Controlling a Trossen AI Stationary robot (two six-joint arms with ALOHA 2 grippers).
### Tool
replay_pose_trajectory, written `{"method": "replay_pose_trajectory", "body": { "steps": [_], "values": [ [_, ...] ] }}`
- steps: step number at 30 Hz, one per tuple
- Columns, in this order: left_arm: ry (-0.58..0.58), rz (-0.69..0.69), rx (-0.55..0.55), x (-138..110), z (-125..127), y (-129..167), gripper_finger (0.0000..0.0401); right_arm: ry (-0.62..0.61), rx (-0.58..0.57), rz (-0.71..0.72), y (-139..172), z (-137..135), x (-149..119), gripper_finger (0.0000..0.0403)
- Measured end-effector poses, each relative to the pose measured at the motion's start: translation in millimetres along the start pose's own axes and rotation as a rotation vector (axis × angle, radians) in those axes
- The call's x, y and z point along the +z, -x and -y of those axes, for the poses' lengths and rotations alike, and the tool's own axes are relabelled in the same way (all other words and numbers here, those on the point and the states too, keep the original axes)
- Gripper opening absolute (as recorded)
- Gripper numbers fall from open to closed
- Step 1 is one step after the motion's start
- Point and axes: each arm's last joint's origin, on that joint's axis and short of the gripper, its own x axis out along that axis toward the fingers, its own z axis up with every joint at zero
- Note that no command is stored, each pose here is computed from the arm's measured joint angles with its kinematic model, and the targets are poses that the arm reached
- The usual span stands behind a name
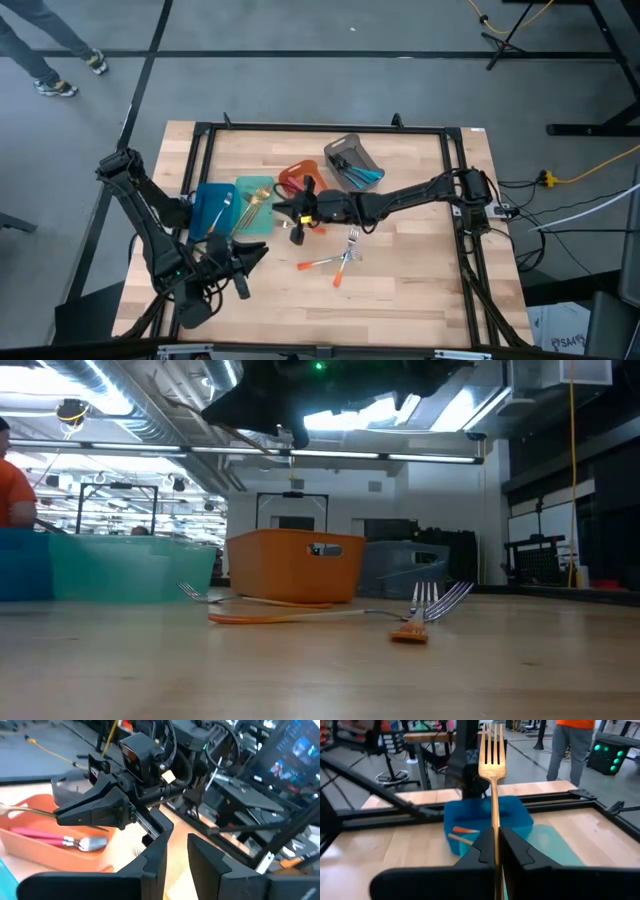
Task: Sort silverware by color (type)
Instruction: Put the gold fork into the light blue bin
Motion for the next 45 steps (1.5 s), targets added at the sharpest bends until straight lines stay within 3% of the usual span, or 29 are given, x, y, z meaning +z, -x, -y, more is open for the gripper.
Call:
{"method": "replay_pose_trajectory", "body": {
  "steps": [8, 18, 23, 34, 45],
  "values": [
    [0.033, 0.134, 0.063, 8, -3, -10, 0.0070, -0.022, -0.020, 0.038, -3, 9, 14, 0.0001],
    [0.012, 0.134, 0.137, 44, -27, -21, 0.0070, -0.027, -0.018, 0.065, -4, 8, 22, 0.0001],
    [0.030, 0.092, 0.147, 59, -37, -22, 0.0070, -0.016, -0.091, 0.072, -4, 11, 22, 0.0001],
    [0.048, 0.065, 0.293, 61, -77, -21, 0.0070, -0.040, -0.177, 0.129, -8, 42, 29, 0.0001],
    [0.102, 0.102, 0.362, 66, -85, -32, 0.0070, -0.087, -0.140, 0.168, -9, 50, 34, 0.0001]
  ]
}}
